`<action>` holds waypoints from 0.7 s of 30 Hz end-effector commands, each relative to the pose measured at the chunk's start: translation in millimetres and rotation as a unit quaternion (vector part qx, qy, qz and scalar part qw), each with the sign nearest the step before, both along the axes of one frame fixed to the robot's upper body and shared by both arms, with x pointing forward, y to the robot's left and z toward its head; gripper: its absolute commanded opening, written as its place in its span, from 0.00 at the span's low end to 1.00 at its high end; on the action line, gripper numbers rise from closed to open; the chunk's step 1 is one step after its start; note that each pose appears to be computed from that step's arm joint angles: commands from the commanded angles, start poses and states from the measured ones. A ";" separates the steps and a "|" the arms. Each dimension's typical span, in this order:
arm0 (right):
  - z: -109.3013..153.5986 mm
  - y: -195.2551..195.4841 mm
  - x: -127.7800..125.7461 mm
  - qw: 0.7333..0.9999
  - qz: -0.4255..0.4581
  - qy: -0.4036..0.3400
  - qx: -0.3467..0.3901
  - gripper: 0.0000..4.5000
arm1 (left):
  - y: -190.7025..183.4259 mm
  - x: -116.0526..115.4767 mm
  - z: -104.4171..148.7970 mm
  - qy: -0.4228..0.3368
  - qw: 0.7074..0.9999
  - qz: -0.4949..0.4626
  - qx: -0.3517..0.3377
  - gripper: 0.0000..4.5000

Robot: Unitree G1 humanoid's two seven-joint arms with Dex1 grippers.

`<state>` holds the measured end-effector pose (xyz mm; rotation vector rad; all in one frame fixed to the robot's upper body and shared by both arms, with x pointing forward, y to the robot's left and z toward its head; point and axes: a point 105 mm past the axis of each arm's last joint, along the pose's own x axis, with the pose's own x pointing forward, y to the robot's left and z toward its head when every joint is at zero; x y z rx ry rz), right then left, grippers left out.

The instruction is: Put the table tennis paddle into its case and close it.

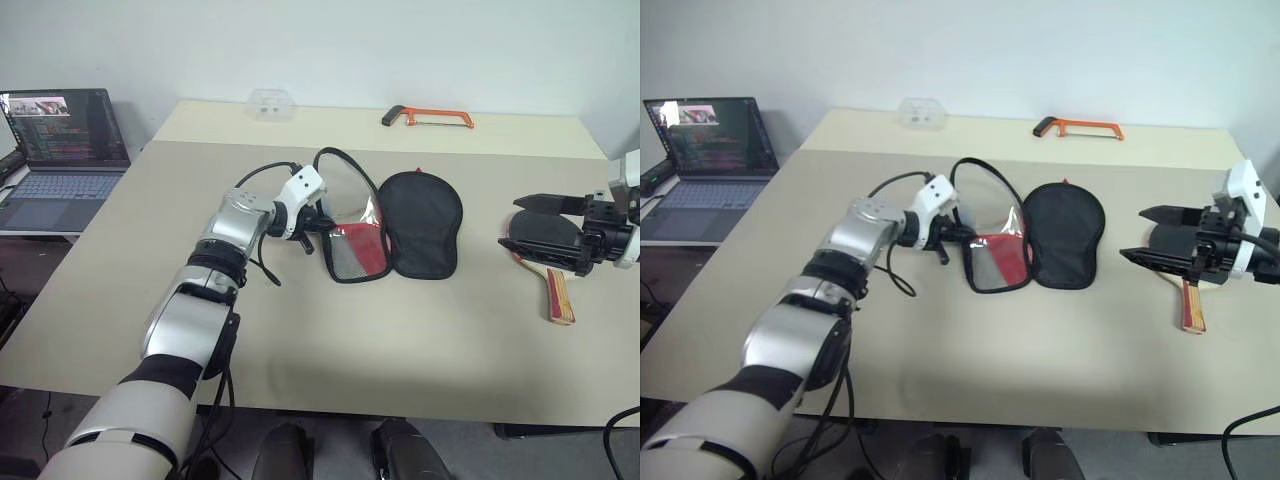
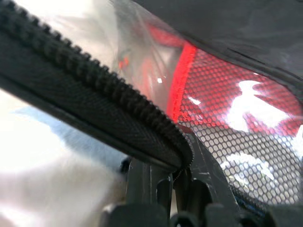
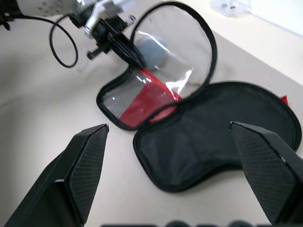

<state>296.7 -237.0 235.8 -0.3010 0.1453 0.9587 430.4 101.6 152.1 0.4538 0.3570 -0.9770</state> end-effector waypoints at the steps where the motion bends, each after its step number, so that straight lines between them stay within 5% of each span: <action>1: 10.9 -0.8 -0.3 1.000 -0.007 -0.027 -0.008 1.00 | 5.7 1.1 17.8 -0.023 1.000 0.006 0.003 0.13; 12: 3.1 -4.3 11.0 0.998 -0.056 -0.015 -0.003 1.00 | 13.2 -0.7 28.0 -0.036 0.999 0.017 0.004 0.99; 21: -7.1 -38.6 37.0 0.955 -0.294 0.038 0.029 1.00 | 56.9 -16.6 51.9 -0.109 0.990 0.001 0.088 0.99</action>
